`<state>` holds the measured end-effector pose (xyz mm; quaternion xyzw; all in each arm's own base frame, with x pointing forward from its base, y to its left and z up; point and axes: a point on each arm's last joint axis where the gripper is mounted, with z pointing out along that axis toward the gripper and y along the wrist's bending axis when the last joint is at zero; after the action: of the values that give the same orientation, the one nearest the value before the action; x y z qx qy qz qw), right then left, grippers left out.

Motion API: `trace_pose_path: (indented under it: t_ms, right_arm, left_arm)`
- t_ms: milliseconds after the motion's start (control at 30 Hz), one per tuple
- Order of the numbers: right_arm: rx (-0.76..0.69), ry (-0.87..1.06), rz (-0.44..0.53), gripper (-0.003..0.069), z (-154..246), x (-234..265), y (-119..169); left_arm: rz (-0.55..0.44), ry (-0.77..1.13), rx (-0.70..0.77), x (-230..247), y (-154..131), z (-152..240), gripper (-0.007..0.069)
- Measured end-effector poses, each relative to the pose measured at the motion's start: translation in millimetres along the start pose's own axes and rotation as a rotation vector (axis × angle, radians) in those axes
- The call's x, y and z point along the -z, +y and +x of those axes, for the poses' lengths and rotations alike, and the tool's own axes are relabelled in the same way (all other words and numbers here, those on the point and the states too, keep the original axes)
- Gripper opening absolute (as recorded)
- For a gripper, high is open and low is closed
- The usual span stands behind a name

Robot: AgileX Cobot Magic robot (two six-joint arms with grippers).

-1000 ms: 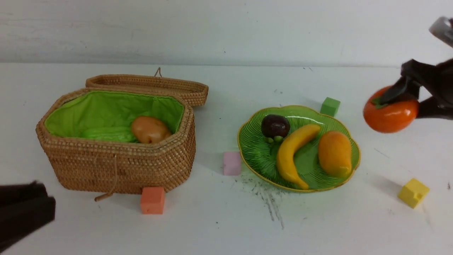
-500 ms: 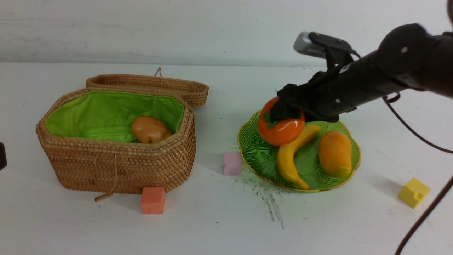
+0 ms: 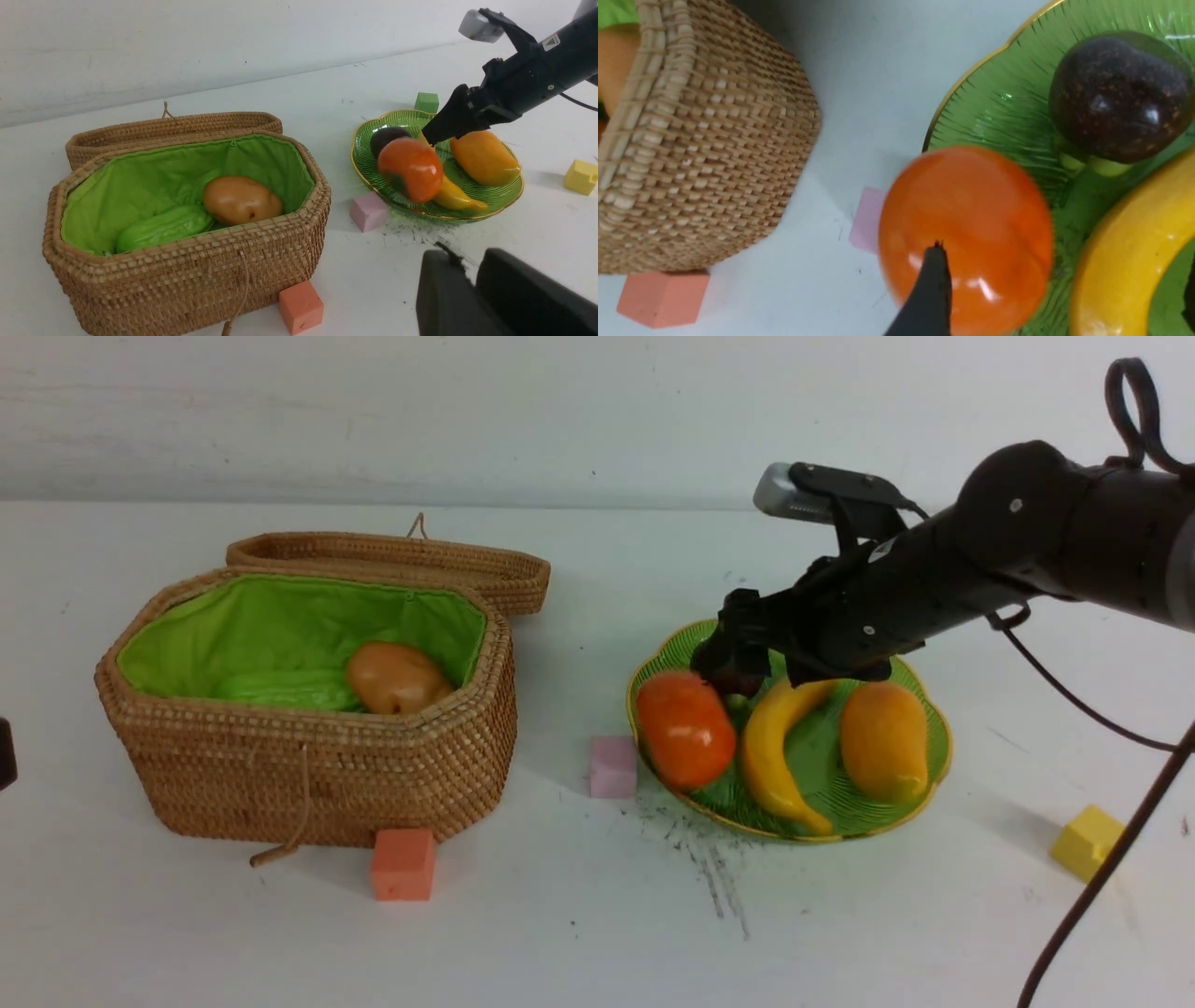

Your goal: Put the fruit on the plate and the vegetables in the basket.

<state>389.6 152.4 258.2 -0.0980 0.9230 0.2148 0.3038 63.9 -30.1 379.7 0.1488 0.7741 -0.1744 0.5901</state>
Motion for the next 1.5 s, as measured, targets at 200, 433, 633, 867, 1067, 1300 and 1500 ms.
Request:
trace_pose_path:
  t_ms: [200,433,633,867,1067,1300,1500]
  right_arm:
    - [0.086,-0.044,-0.002,0.0564,-9,50,16]
    - [0.218,-0.137,0.013,0.0295,-4,161,45]
    - [0.235,-0.132,0.068,0.0097,20,228,55]
    - [0.144,-0.097,0.226,-0.0008,69,286,46]
    - [0.057,-0.039,0.251,-0.0006,127,299,36]
    - [-0.082,-0.079,0.236,0.0000,226,300,16]
    - [-0.100,-0.200,0.207,0.0004,258,286,5]
  left_arm:
    - [0.000,0.000,0.000,0,0,0,0.0104]
    - [0.011,0.003,0.014,0,-1,0,0.0104]
    - [0.024,0.008,0.032,0,-2,1,0.0104]
    - [0.074,0.022,0.070,2,-6,2,0.0104]
    - [0.172,-0.032,0.089,22,-11,11,0.0043]
    - [0.257,-0.117,0.096,29,-8,70,-0.0013]
    - [0.237,-0.077,0.107,4,-5,109,-0.0013]
